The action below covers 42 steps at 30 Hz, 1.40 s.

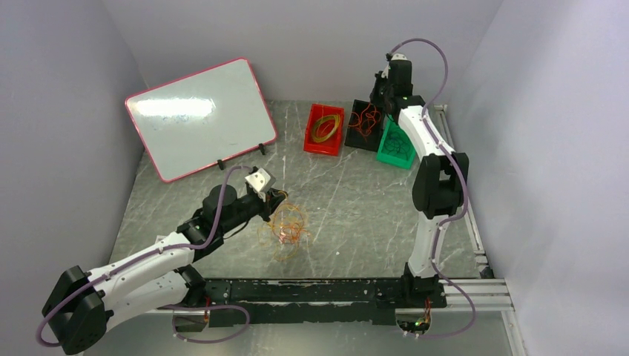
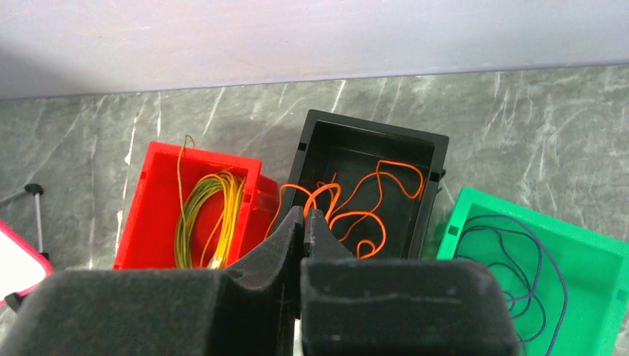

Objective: Untangle the cables

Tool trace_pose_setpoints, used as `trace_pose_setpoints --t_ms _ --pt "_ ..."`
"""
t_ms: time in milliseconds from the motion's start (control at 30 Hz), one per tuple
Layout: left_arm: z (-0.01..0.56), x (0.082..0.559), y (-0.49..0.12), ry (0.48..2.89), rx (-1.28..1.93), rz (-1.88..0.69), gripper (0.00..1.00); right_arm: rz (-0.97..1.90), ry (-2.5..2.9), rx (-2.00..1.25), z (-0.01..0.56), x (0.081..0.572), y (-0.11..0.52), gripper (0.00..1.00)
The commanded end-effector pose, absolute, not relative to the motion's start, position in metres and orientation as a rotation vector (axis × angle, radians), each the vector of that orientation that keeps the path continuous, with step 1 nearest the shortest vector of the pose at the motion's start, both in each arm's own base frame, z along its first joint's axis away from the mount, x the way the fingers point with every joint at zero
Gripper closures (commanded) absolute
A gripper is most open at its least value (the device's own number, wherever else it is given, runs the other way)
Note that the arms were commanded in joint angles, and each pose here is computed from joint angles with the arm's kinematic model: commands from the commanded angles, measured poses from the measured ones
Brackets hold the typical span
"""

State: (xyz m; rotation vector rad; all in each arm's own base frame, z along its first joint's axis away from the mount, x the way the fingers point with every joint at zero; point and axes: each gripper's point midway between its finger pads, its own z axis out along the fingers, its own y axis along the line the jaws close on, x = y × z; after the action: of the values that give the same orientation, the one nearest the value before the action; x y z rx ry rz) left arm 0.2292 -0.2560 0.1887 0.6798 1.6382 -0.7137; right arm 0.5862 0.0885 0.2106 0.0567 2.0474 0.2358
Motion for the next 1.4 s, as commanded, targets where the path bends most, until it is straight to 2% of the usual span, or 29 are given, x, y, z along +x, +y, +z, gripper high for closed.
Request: trace_pose_setpoints --t_ms 0,167,500,667,1367 --pt "0.200 0.233 -0.257 1.615 0.647 -0.715 0.93 0.211 2.019 0.068 0.210 0.604 0.079 1.00" --pt "0.200 0.232 -0.255 1.621 0.639 -0.717 0.93 0.178 2.020 0.115 0.202 0.608 0.067 1.00" --pt "0.197 0.232 -0.255 1.630 0.635 -0.715 0.93 0.192 1.850 0.163 0.271 0.593 0.051 1.00" --pt "0.198 0.232 -0.256 1.628 0.638 -0.718 0.93 0.181 1.832 0.164 0.283 0.591 0.045 1.00" --pt "0.193 0.232 -0.254 1.640 0.632 -0.707 0.93 0.331 1.969 0.050 0.227 0.606 0.074 1.00"
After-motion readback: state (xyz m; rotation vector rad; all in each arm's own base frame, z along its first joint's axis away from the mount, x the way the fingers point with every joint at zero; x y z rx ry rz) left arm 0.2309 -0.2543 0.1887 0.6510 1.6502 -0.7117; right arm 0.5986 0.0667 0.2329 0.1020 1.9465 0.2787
